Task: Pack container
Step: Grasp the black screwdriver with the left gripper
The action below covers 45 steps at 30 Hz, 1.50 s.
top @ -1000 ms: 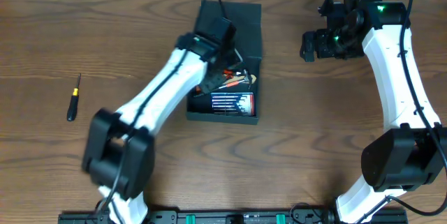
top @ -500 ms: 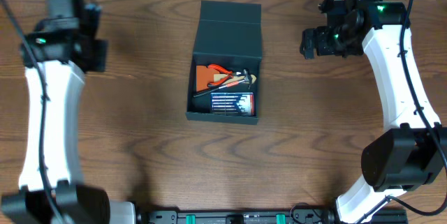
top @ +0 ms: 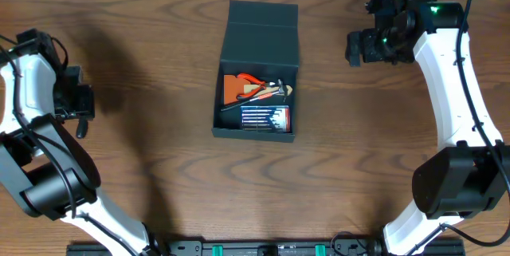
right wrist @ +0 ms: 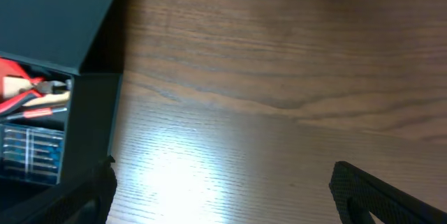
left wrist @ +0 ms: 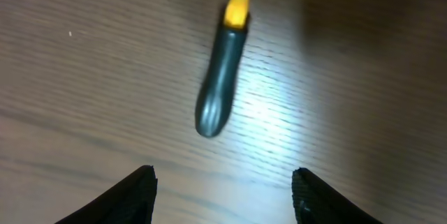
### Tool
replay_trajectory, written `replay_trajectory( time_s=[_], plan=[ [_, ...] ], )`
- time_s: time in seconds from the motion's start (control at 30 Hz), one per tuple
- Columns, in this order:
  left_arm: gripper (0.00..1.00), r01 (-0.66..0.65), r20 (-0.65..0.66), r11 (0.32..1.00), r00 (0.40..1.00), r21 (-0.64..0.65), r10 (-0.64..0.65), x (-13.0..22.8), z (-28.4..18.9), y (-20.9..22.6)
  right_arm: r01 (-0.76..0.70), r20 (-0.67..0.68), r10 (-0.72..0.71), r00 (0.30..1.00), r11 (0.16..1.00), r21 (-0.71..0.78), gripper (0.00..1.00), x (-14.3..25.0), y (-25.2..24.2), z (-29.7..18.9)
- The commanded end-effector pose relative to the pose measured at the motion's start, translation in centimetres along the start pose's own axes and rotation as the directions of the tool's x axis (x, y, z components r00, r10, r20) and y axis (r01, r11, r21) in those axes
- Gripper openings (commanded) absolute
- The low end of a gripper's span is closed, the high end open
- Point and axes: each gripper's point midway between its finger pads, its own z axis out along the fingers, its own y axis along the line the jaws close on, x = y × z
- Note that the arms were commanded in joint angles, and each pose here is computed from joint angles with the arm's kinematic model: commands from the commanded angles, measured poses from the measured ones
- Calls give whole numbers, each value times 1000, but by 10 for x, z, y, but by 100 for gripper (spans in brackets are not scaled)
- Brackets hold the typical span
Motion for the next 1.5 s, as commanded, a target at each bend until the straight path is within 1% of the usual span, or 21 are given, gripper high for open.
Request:
replay_trajectory(
  time_s=[0.0, 0.1, 0.17, 0.3, 0.4, 0.43, 0.57, 0.8, 0.97, 1.0, 1.07, 1.1, 1.17, 1.23, 1.3, 1.37, 1.43, 1.47],
  plan=[
    [61, -81, -34, 996, 996, 30, 82, 1, 18, 0, -17, 1, 17, 1000, 1000, 26, 99, -1, -6, 0],
    [60, -127, -49, 991, 990, 40, 129, 1, 31, 2, -17, -1, 17, 1000, 1000, 26, 99, -1, -6, 0],
    [58, -159, -56, 986, 985, 46, 162, 0, 38, 2, -17, -2, 17, 1000, 1000, 26, 99, -1, -6, 0],
    [56, -169, -66, 984, 983, 52, 172, -1, 48, 2, -17, -10, 18, 1000, 1000, 26, 99, 1, -6, 0],
    [52, -208, -70, 976, 975, 58, 212, -2, 52, 2, -18, -14, 19, 1000, 1000, 26, 99, 2, -6, 0],
    [52, -216, -66, 975, 973, 57, 220, -3, 53, 2, -18, -17, 19, 1000, 1000, 25, 99, 3, -6, 0],
    [50, -219, -57, 974, 973, 57, 222, -6, 58, 4, -19, -36, 20, 999, 999, 25, 99, 8, -6, 0],
    [49, -198, -84, 977, 975, 74, 204, -1, 74, 9, -21, -53, 22, 998, 999, 24, 99, 12, -6, 0],
    [41, -193, -89, 978, 976, 77, 200, 0, 76, 10, -21, -53, 23, 998, 999, 24, 99, 12, -6, 0],
    [36, -188, -91, 979, 977, 77, 195, 0, 75, 10, -21, -53, 22, 998, 999, 24, 99, 12, -6, 0],
    [12, -151, -94, 986, 983, 73, 158, -1, 72, 9, -21, -52, 23, 998, 999, 24, 99, 12, -6, 0],
    [6, -145, -96, 987, 984, 73, 151, -1, 68, 7, -21, -51, 22, 998, 999, 24, 99, 12, -6, 0],
    [6, -164, -92, 984, 981, 69, 170, -6, 53, 2, -21, -45, 22, 999, 999, 24, 99, 10, -6, 0],
    [6, -197, -64, 979, 978, 54, 200, -16, 27, -5, -24, -32, 24, 999, 999, 24, 99, 7, -6, 0],
    [6, -243, -20, 970, 970, 30, 243, -27, -9, -16, -22, -14, 23, 1000, 999, 25, 99, 2, -6, 0],
    [6, -304, 48, 953, 951, -7, 304, -38, -61, -36, -41, 2, 41, 999, 999, 25, 99, -2, -6, 0],
    [6, -365, 117, 930, 923, -45, 368, -42, -105, -60, -62, 13, 61, 998, 998, 25, 99, -4, -6, 0],
    [6, -405, 167, 912, 896, -72, 411, -44, -131, -78, -69, 20, 68, 997, 997, 25, 99, -6, -7, 0]
  ],
)
